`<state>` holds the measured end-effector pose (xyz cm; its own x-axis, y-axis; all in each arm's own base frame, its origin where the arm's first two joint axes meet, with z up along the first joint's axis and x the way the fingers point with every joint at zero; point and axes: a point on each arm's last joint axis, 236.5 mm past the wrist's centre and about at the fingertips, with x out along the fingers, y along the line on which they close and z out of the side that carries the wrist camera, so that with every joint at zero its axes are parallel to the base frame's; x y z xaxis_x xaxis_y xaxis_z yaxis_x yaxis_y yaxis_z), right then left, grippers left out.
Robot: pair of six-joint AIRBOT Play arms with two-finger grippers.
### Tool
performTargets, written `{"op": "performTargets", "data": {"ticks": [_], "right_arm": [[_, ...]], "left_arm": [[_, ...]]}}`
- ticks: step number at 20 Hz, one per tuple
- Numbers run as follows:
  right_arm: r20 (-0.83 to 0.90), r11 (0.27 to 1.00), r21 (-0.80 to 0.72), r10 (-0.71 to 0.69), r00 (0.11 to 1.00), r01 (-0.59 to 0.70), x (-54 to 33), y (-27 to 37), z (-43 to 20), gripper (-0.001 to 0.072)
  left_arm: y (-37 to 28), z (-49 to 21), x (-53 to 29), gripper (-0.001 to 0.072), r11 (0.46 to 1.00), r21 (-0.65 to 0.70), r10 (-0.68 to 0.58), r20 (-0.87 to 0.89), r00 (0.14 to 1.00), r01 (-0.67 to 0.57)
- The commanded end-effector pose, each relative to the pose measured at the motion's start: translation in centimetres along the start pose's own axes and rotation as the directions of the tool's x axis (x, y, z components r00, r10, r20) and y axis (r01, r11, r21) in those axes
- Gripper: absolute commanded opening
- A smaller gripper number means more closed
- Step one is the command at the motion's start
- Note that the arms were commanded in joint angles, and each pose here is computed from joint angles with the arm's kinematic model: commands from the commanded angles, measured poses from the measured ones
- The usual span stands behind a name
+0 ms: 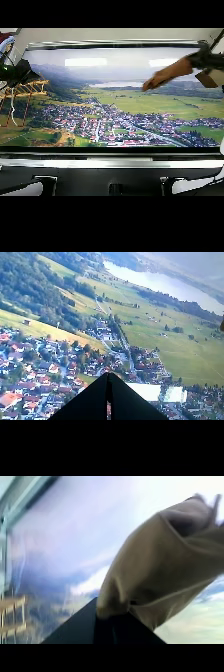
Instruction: Fold the clothes and pants, and hang the long-sleeved shirts on hangers.
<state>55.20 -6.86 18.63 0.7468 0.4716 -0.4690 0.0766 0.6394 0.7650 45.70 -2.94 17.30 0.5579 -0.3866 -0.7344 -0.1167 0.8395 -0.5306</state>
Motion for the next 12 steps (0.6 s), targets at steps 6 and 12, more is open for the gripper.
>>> {"op": "performTargets", "data": {"ticks": [6,12], "right_arm": [[0.102,0.944,0.170,-0.303,0.948,0.283,-12.3,-11.4,4.3,0.0023],[-0.128,0.842,0.267,-0.450,0.884,0.468,-16.5,-17.7,-3.4,0.0024]], "left_arm": [[0.1,0.0,0.0,0.0018,1.000,-0.001,0.001,-0.001,1.000,-0.001],[0.0,0.0,0.0,0.0019,1.000,-0.001,0.001,-0.002,1.000,-0.001]]}}
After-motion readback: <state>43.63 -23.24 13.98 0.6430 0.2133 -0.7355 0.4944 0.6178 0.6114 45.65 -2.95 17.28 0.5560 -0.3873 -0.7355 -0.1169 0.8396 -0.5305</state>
